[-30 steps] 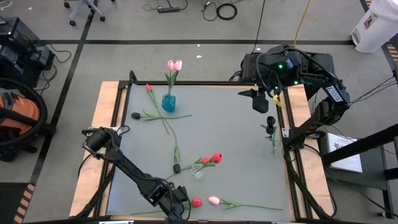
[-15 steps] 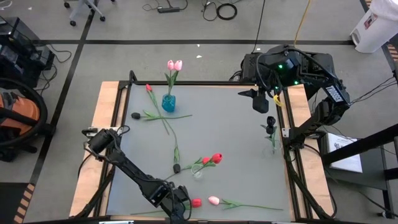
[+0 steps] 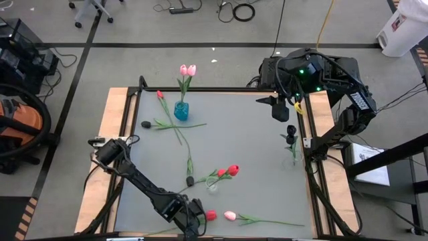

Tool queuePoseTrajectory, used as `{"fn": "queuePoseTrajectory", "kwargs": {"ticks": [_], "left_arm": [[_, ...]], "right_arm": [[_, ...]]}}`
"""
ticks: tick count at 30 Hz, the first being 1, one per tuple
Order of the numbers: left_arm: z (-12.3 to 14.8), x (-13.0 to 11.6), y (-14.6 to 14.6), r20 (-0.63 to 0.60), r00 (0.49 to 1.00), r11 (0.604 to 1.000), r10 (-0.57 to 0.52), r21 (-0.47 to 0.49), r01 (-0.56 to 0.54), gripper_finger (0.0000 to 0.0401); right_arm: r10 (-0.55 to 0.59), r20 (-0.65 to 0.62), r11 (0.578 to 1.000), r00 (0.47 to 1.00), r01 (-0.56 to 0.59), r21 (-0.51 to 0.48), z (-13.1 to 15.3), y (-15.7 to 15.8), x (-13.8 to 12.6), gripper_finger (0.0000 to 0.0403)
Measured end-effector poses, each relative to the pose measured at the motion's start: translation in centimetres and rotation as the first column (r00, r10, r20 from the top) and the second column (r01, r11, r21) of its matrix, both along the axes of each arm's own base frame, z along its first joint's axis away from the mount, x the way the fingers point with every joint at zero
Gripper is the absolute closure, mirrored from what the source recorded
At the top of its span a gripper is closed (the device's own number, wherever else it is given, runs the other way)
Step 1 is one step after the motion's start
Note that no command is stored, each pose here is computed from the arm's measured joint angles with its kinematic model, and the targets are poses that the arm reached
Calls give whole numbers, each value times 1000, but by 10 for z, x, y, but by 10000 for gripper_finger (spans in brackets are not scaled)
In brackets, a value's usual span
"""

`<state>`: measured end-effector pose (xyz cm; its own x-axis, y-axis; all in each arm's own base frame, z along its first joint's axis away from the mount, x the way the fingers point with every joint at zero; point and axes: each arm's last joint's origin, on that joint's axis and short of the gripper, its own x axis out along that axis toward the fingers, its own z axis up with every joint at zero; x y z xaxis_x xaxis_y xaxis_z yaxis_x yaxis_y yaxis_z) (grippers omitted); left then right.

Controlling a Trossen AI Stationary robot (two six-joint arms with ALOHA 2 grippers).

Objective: Sort flowers into vase by color
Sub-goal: Put the red flower into the left transparent vase

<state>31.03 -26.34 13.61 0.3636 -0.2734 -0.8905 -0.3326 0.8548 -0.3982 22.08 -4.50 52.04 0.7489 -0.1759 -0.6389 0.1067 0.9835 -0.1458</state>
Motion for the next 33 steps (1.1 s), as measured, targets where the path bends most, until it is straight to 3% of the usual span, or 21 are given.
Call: {"fn": "queuePoseTrajectory", "kwargs": {"ticks": [8, 14, 20, 26, 30, 33], "left_arm": [[3, -1, -1, -12, 1000, 1000, -12, -13, 12, 395], [23, -3, 1, -4, 1000, 999, -19, 31, 19, 397], [61, -13, 21, 54, 997, 976, 56, 208, -66, 398], [106, -32, 55, 139, 978, 909, 156, 367, -197, 398], [140, -46, 72, 269, 942, 869, 199, 397, -297, 399], [160, -56, 81, 321, 931, 871, 171, 393, -296, 399]], "right_arm": [[0, 0, 1000, 1000, 0, 0, 0, 0, 0, 218], [0, 2, 1000, 1000, 0, -1, 0, 0, 0, 218], [5, 8, 1000, 1000, -5, -11, 1, 0, 1, 218], [7, 39, 1000, 999, -6, -18, 3, -1, 3, 218], [7, 43, 1000, 999, -6, -19, 3, -1, 3, 218], [7, 43, 1000, 999, -6, -19, 3, -1, 3, 218]]}}
